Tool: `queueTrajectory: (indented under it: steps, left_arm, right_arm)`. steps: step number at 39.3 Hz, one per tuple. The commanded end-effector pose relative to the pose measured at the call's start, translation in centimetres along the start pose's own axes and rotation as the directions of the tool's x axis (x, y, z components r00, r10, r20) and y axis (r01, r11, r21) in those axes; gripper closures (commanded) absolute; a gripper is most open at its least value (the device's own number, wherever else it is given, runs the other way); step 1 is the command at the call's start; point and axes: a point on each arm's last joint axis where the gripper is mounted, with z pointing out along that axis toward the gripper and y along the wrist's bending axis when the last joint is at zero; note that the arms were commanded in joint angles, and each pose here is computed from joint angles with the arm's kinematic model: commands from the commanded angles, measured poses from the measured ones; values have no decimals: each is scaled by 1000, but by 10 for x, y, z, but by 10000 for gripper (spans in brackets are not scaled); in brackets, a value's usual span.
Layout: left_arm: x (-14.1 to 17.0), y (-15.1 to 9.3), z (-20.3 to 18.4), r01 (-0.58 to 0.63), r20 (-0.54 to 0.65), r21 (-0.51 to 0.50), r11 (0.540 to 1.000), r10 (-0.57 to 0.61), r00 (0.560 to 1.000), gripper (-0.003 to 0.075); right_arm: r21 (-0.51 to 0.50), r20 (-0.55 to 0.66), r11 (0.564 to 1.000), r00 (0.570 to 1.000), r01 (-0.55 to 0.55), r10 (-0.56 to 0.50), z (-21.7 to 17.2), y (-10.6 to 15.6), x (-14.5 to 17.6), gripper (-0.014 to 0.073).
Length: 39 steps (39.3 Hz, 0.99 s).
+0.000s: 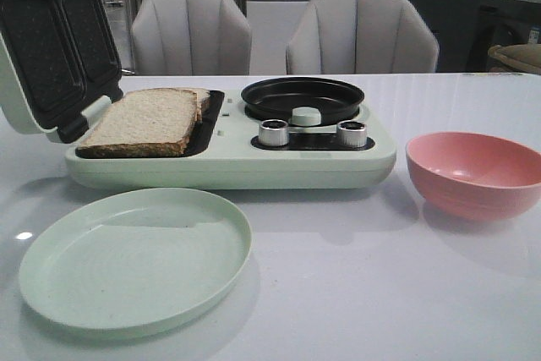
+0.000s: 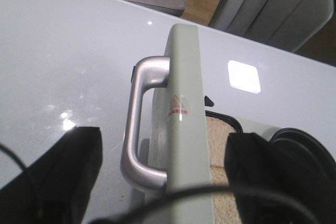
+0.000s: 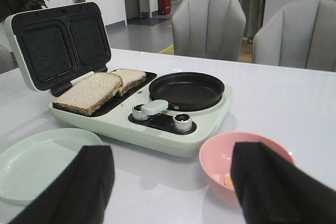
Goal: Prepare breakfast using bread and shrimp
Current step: 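Release the bread and withdraw the right gripper, then push the sandwich maker lid down over the bread with the left gripper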
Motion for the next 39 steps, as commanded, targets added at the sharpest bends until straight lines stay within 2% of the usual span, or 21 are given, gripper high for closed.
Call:
queueTrajectory:
  steps: [1,6,8,13,23,29,35,39]
  left_arm:
    - [-19,3,-8,76,70,114,991,-85,994,191]
    - [-16,24,14,143,-45,275,951,-136,990,246]
    - [-14,31,22,177,-76,307,935,-161,984,279]
    - [-6,45,43,242,-136,323,915,-208,969,337]
    - [8,64,73,287,-199,310,906,-233,952,336]
    - [12,66,84,301,-214,364,881,-235,948,337]
    - [20,60,96,324,-257,479,816,-223,940,345]
    - [24,48,100,306,-270,530,791,-184,945,444]
  right_arm:
    - [-8,92,1000,996,10,-9,-1,2,-15,34]
    - [-8,92,1000,996,10,-9,-1,2,-15,34]
    - [-8,92,1000,996,10,-9,-1,2,-15,34]
    - [-8,92,1000,996,10,-9,-1,2,-15,34]
    - [-8,92,1000,996,10,-9,-1,2,-15,34]
    - [-8,92,1000,996,10,-9,-1,2,-15,34]
    - [-8,92,1000,996,10,-9,-1,2,-15,34]
    - [-8,92,1000,996,10,-9,-1,2,-15,34]
